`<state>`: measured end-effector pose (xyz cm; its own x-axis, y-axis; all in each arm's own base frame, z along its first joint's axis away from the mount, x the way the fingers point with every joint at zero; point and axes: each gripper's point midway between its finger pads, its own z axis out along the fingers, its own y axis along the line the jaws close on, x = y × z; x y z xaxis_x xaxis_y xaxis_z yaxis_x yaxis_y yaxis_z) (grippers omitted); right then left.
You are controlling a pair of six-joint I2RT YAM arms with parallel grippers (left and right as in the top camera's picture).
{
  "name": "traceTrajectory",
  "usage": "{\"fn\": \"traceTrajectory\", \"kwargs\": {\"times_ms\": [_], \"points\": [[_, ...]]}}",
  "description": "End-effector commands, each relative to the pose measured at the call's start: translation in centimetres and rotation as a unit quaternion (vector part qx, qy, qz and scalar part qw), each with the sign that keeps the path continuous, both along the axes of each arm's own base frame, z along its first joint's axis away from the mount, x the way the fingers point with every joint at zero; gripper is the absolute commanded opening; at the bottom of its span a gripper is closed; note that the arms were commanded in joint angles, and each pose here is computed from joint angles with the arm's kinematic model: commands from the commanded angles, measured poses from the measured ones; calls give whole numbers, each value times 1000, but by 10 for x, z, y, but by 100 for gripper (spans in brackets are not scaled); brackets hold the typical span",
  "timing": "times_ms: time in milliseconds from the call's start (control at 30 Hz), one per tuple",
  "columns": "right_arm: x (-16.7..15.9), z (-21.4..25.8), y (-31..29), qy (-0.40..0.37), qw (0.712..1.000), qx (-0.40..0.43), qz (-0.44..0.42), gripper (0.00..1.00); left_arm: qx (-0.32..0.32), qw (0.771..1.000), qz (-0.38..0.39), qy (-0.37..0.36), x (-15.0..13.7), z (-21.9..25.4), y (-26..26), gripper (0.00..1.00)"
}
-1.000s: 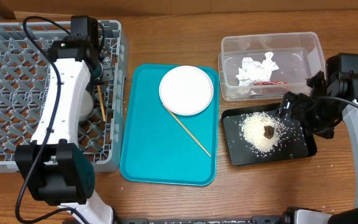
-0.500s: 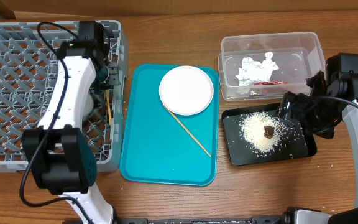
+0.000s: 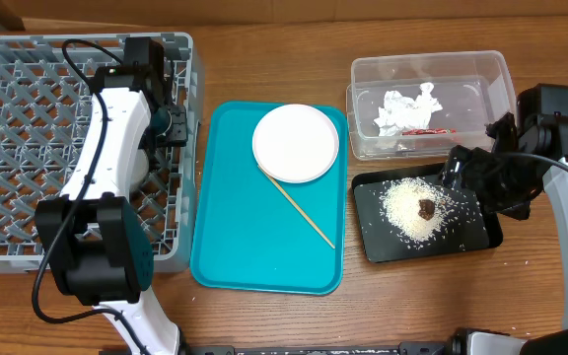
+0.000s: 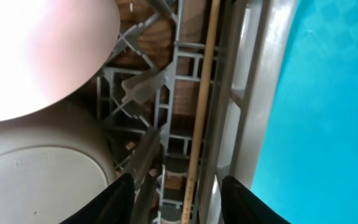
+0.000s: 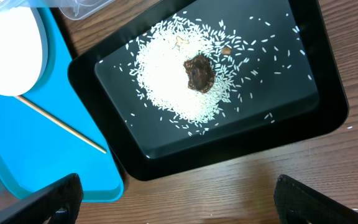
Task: Sort waste into correct bins and load items into the dishwasher
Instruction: 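Grasp the second wooden chopstick on the tray with the left gripper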
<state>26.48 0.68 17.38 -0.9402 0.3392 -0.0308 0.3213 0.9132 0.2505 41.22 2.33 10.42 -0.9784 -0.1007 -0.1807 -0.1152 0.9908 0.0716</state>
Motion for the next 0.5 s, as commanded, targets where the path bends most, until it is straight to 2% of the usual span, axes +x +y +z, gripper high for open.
{"fn": "traceTrajectory", "kwargs": {"times_ms": [0, 67, 267, 367, 467], "points": [[3, 6, -1, -13, 1000, -4, 2, 100, -110, 992, -45, -31, 0, 31, -81, 50], [3, 6, -1, -14, 1000, -4, 2, 100, -135, 989, -50, -23, -7, 33, -113, 51], [3, 6, -1, -13, 1000, -4, 2, 100, -141, 990, -14, 19, -41, 15, -185, 51], [3, 6, -1, -13, 1000, -4, 2, 100, -124, 992, 14, 35, -60, -4, -215, 61], [3, 6, -1, -13, 1000, -4, 2, 100, -120, 991, 31, 57, -83, -26, -240, 63]]}}
